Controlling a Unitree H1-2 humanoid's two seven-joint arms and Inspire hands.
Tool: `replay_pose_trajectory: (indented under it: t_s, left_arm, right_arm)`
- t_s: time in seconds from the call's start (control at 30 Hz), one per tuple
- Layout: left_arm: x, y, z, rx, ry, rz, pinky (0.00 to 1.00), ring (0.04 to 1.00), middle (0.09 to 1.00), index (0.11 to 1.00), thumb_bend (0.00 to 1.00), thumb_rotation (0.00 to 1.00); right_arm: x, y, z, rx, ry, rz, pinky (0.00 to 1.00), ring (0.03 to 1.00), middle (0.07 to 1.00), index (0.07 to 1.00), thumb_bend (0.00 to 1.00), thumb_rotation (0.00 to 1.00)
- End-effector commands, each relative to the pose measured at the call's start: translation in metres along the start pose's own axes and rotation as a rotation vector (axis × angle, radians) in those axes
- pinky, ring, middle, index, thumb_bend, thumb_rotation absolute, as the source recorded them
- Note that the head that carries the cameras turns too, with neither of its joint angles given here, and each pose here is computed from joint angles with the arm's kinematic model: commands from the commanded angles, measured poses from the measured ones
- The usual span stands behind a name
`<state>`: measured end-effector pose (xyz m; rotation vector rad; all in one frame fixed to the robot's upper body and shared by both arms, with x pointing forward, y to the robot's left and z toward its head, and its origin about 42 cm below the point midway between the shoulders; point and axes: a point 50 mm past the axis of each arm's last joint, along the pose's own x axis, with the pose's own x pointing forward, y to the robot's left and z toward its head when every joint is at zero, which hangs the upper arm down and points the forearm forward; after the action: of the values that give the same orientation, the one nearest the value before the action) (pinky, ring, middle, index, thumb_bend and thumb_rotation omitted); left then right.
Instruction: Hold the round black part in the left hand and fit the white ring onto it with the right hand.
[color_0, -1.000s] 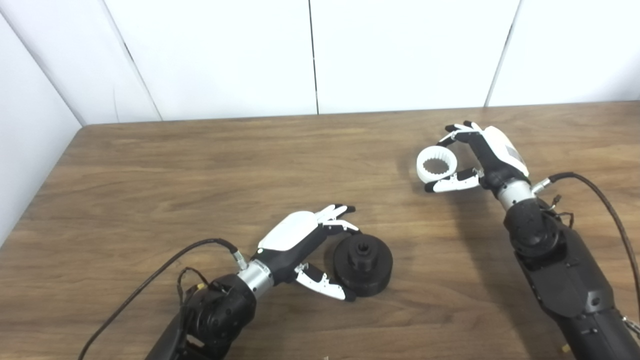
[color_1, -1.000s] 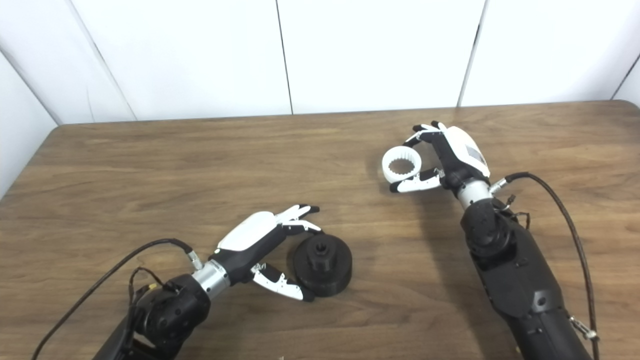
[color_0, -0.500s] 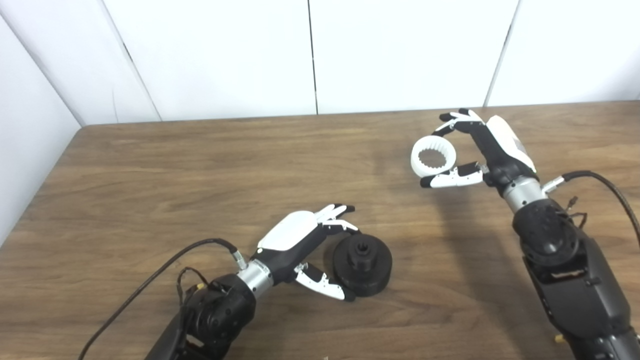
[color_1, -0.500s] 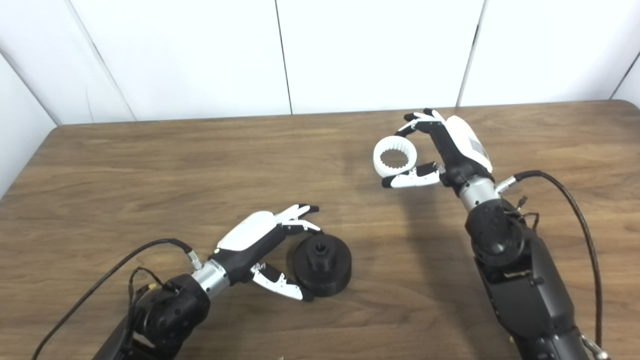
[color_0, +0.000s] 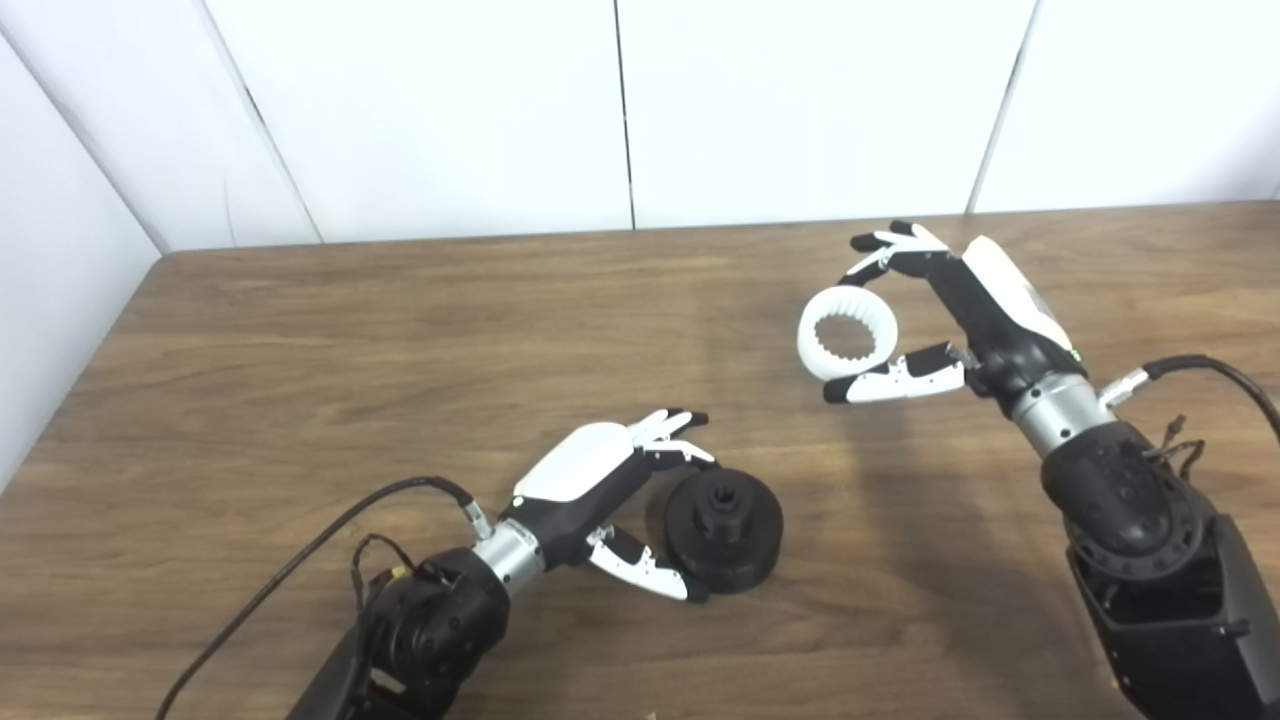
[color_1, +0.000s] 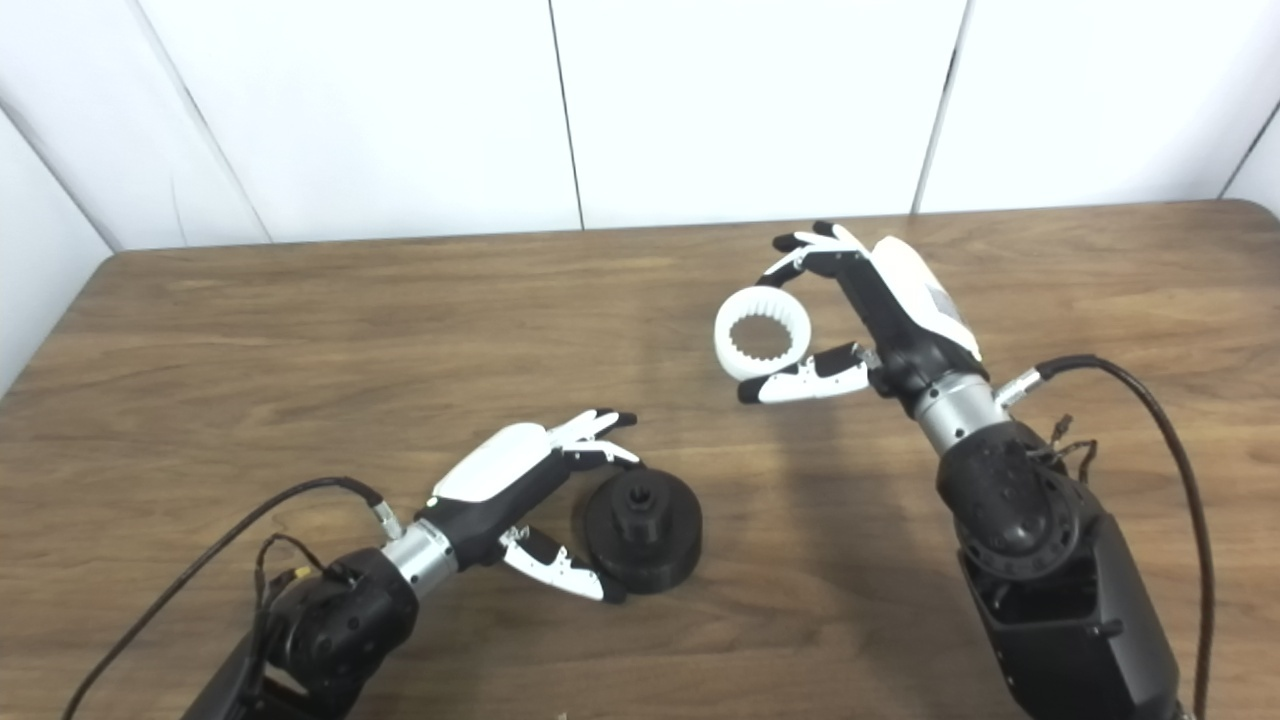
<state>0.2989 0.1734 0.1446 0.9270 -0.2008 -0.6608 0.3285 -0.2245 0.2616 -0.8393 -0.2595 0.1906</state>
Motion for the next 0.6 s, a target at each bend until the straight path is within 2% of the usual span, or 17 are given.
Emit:
replay_pose_trajectory:
  t_s: [0.0,0.57]
  left_arm:
    - [-0.004,-0.002,-0.013,0.024,0.052,-0.049,0.94,1.0,0.983,0.704,0.75,0.28]
    - [-0.003,-0.003,-0.009,0.034,0.05,-0.047,0.93,1.0,0.982,0.705,0.76,0.28]
  right_arm:
    - [-0.002,-0.01,0.019,-0.016,-0.064,-0.035,0.96,0.966,0.855,0.488,0.52,0.15]
    - [-0.029,0.003,0.04,0.037,-0.079,-0.011,0.96,0.951,0.851,0.488,0.52,0.15]
